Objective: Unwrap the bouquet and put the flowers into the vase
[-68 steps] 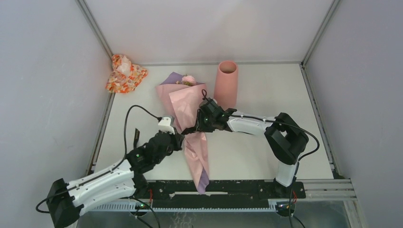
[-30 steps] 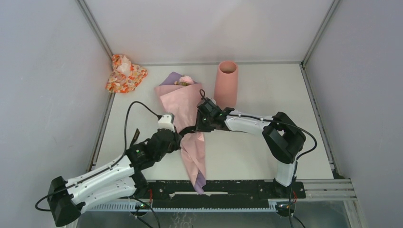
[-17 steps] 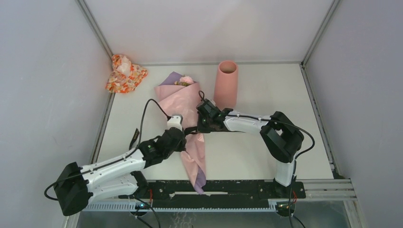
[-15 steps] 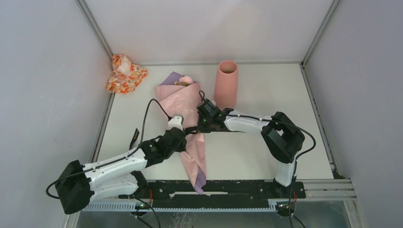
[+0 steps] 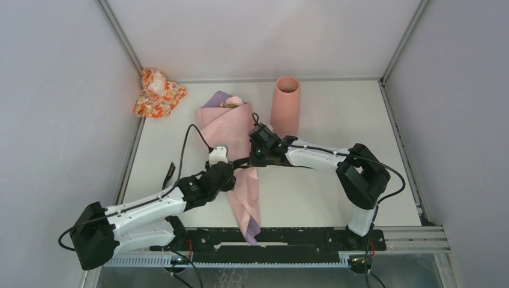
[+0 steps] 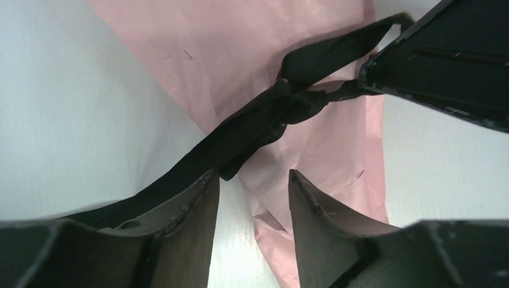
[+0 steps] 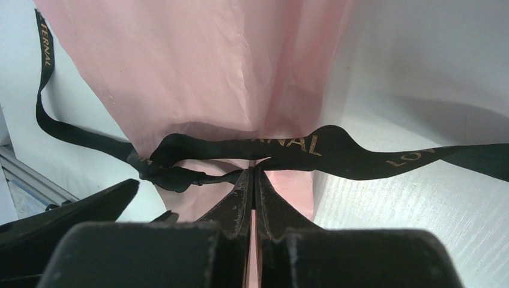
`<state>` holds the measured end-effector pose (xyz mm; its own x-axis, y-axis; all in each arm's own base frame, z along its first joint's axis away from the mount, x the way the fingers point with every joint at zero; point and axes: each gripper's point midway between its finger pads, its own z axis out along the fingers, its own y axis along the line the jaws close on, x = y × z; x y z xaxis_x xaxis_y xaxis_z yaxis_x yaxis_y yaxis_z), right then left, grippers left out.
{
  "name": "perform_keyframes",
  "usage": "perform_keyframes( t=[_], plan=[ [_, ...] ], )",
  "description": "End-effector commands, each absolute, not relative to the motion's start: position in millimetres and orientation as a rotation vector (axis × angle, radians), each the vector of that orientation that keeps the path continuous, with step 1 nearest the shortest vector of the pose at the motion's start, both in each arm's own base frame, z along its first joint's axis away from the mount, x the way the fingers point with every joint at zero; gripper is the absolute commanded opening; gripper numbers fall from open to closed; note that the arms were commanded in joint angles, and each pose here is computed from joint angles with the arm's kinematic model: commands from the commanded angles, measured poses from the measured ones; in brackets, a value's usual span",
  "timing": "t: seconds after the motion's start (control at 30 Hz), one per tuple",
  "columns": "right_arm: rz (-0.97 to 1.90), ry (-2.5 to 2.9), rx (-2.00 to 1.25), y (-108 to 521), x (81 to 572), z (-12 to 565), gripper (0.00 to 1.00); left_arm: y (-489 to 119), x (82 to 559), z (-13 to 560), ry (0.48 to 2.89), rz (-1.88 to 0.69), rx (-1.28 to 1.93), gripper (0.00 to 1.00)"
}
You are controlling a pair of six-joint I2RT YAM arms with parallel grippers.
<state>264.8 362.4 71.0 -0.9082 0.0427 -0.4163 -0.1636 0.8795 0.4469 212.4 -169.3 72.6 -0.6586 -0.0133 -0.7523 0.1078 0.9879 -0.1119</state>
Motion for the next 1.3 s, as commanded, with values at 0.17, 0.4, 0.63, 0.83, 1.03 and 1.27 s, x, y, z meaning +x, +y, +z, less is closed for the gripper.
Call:
perform_keyframes(
  t=[0.17,0.4,0.63,0.83,1.03,1.27],
  plan=[
    [0.765,2.570,-0.123,382,267,92,0.06,-169,226,107,2.154,-0.223,0.022,0.53],
    [0.768,2.568,-0.125,383,266,92,0.06,-184,228,99,2.172,-0.260,0.079,0.48],
    [0.770,2.569,-0.127,383,265,92,0.06,-192,230,102,2.164,-0.283,0.110,0.40],
    [0.786,2.564,-0.143,387,262,94,0.05,-185,237,94,2.166,-0.190,0.111,0.41],
    [0.790,2.566,-0.149,389,260,94,0.05,-184,242,93,2.168,-0.142,0.104,0.41],
    [0.801,2.568,-0.155,391,260,93,0.05,-179,247,109,2.120,-0.134,0.076,0.41]
  ],
)
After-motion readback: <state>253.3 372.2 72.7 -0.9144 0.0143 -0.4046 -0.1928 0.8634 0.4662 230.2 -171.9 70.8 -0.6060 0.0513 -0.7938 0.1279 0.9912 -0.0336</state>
